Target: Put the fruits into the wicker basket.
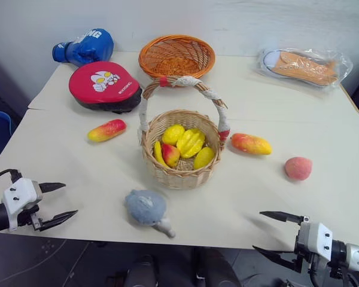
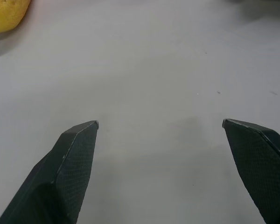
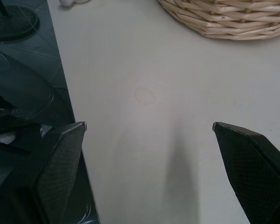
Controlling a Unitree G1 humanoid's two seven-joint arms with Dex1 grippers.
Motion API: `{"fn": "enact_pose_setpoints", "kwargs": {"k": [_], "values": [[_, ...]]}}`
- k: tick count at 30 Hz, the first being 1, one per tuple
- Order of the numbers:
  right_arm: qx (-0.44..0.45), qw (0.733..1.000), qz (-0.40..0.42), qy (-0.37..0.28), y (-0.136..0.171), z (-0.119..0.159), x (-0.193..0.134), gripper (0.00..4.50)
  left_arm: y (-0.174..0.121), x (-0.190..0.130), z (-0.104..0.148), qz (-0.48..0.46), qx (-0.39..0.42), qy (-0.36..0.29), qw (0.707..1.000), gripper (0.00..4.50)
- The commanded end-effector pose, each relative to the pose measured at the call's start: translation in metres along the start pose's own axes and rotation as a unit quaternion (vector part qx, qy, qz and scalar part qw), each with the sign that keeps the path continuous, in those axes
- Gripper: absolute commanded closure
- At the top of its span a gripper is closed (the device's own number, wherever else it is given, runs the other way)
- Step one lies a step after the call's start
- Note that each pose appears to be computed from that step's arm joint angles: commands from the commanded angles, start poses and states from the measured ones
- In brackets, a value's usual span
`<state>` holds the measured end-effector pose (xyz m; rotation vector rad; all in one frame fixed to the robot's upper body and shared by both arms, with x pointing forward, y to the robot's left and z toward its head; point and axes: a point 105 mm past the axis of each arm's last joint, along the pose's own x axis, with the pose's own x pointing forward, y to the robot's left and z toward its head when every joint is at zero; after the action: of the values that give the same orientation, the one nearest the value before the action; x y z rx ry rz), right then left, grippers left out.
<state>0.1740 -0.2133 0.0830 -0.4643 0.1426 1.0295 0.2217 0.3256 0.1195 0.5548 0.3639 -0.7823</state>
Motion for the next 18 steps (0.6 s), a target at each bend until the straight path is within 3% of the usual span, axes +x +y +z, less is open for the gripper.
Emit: {"fn": "enact_pose_setpoints", "kwargs": {"k": [1,8,14,18], "values": [[-0.001,1.000,-0.010,-0.009,-0.004,0.003,0.002,0.02,0.000,-0.002,0.001,-0.001,0.012,0.001,1.000,0.00],[0.004,0.996,-0.035,-0.080,-0.012,0.027,0.016,0.02,-0.017,0.003,0.011,-0.077,-0.040,-0.020,0.996,0.00],[0.024,0.978,-0.012,-0.205,-0.011,0.084,0.027,0.02,-0.040,0.029,0.068,-0.187,-0.018,-0.082,0.979,0.00],[-0.008,0.971,0.015,-0.238,-0.007,0.111,0.039,0.02,-0.056,0.056,0.113,-0.235,0.048,-0.153,0.959,0.00]]}}
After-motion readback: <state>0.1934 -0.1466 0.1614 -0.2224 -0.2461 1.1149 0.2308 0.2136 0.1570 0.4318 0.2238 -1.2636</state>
